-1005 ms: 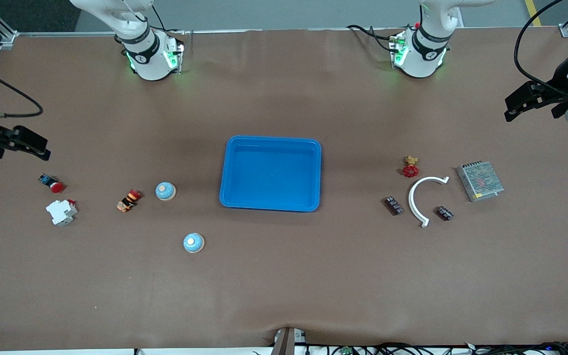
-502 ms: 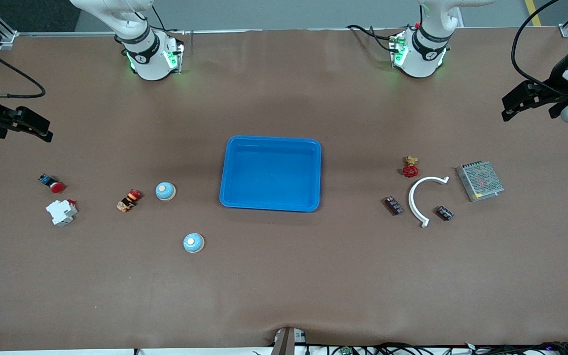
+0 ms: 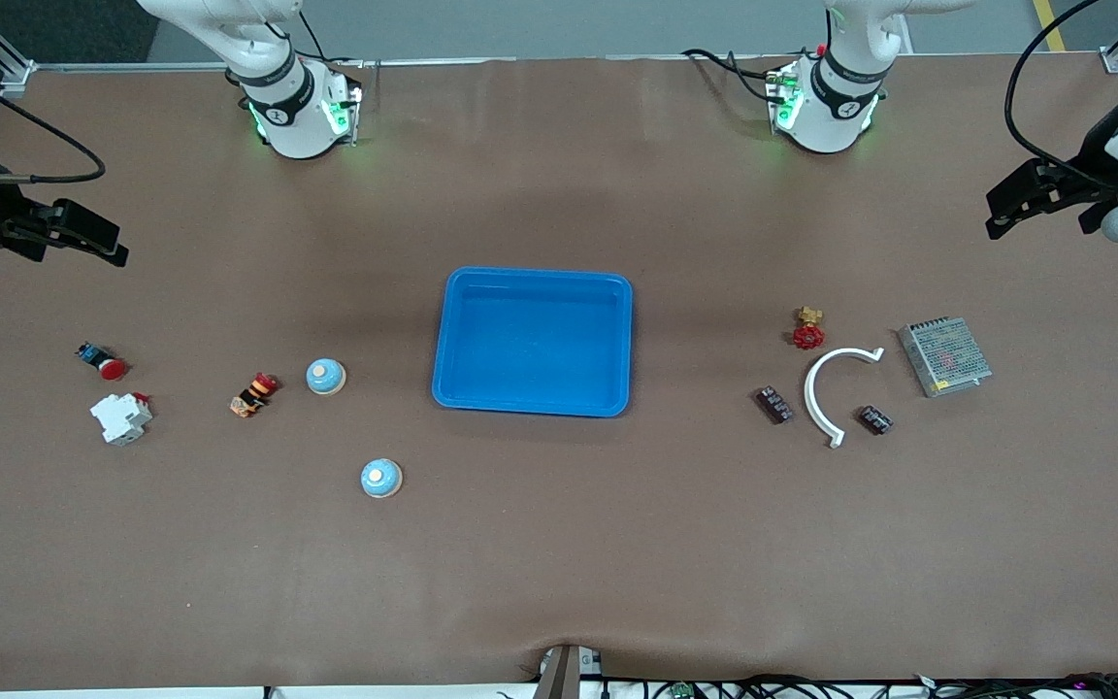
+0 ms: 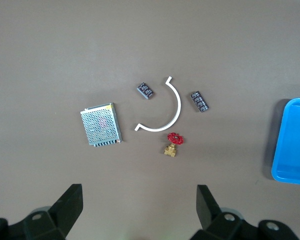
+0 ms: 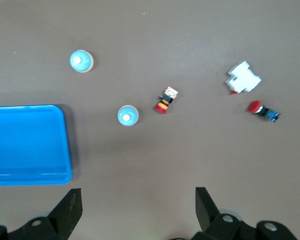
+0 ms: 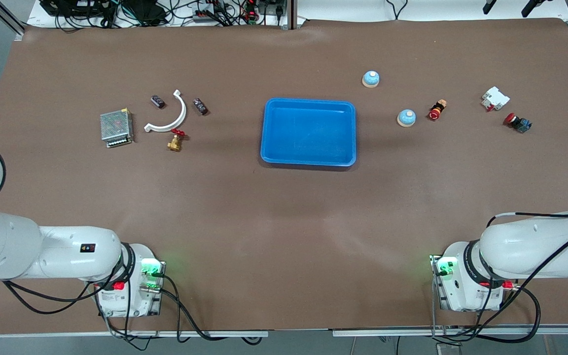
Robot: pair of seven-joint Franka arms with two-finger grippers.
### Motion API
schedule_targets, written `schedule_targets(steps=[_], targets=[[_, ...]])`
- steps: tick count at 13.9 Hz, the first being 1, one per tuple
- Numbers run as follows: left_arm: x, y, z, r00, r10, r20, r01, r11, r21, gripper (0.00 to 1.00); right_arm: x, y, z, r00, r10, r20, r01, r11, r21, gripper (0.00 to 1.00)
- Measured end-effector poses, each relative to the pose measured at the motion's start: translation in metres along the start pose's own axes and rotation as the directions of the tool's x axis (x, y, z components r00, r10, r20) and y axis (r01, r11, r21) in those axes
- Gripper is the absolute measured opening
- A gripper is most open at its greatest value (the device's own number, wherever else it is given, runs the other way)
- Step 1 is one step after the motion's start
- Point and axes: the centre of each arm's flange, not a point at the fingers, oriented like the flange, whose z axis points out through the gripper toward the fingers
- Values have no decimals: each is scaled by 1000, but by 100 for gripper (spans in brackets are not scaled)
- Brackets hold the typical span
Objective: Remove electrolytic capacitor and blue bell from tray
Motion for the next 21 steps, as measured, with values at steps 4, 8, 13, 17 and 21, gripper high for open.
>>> schedule_targets(steps=[4,8,13,17,21], targets=[[2,6,2,1000,11,-7,-11,1000,-1,100,0,5,1,1000,11,4,-11,1000,12,100],[5,7,4,1000,11,-14,-11,1000,-2,100,-4,8,-5,1000,17,-8,-16,1000,14,100],[6,7,4,1000,11,-16,-11,1000,-3,100,-4,9,-8,1000,18,-20,-17,1000,16,100],[7,7,4,1000,10,-20,-11,1000,-3,100,-9,8,-19,998,16,-53,-15,1000,18,100],[10,7,7,1000,11,-24,-11,1000,-5,100,-9,8,-21,998,15,-63,-14,1000,15,100]])
